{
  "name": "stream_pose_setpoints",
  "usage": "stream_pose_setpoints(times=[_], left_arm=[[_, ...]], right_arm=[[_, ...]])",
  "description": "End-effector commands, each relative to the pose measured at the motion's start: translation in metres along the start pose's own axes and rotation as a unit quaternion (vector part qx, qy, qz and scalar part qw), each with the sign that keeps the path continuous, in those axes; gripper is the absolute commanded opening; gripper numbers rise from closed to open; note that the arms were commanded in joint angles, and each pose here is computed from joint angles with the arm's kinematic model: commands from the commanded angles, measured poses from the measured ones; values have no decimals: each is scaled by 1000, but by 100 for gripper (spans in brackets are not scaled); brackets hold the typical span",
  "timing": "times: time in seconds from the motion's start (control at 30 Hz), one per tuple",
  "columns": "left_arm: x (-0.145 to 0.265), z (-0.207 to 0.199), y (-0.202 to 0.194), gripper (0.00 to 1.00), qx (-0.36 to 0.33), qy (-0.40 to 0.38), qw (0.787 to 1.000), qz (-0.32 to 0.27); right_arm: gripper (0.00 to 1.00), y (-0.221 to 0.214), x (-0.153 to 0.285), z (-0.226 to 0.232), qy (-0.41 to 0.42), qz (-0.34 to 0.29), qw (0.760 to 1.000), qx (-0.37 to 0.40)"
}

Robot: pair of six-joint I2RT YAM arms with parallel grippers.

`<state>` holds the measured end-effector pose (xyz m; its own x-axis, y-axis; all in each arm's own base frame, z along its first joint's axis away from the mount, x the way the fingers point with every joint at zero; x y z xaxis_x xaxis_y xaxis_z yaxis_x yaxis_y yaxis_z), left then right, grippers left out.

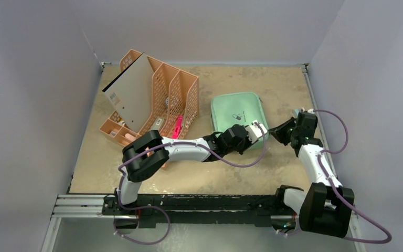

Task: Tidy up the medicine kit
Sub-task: Zip the medicine box at the center of the board.

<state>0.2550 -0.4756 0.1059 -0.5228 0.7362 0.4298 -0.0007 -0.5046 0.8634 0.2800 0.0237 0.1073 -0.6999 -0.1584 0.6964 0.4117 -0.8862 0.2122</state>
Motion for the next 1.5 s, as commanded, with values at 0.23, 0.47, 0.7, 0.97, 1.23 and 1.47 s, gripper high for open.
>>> stream_pose_setpoints(times=[0.23, 0.47, 0.7, 0.97, 1.23, 1.47], left_arm=[[-17, 22, -51, 25, 23, 54, 996, 71], [-19, 22, -52, 25, 23, 57, 995, 73], [-22, 21, -53, 25, 27, 56, 995, 74], [-22, 22, -52, 25, 27, 59, 995, 75], [-25, 20, -55, 25, 33, 56, 995, 78], [-19, 21, -59, 25, 30, 60, 994, 83]], right_arm=[[4, -73, 25, -49, -82, 151, 984, -37], [4, -72, 25, -52, -83, 138, 986, -39], [11, -86, 29, -43, -42, 172, 982, -64], [16, -93, 41, -16, 34, 206, 976, -68], [13, -98, 44, -31, -2, 204, 976, -78], [22, -65, 50, -20, -15, 111, 993, -29]])
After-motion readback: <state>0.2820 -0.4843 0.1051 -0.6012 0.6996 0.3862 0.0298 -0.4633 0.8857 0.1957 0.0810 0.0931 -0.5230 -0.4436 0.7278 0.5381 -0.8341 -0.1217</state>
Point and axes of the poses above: each gripper's point midway between its finger pads, its own x axis back along the fingers, its own z axis along the line the jaws close on, y = z × x, the point moved 2 cm from there along x, back along the fingers, and after that the axes turned 9 degrees about -x, right-handed, at the moved point
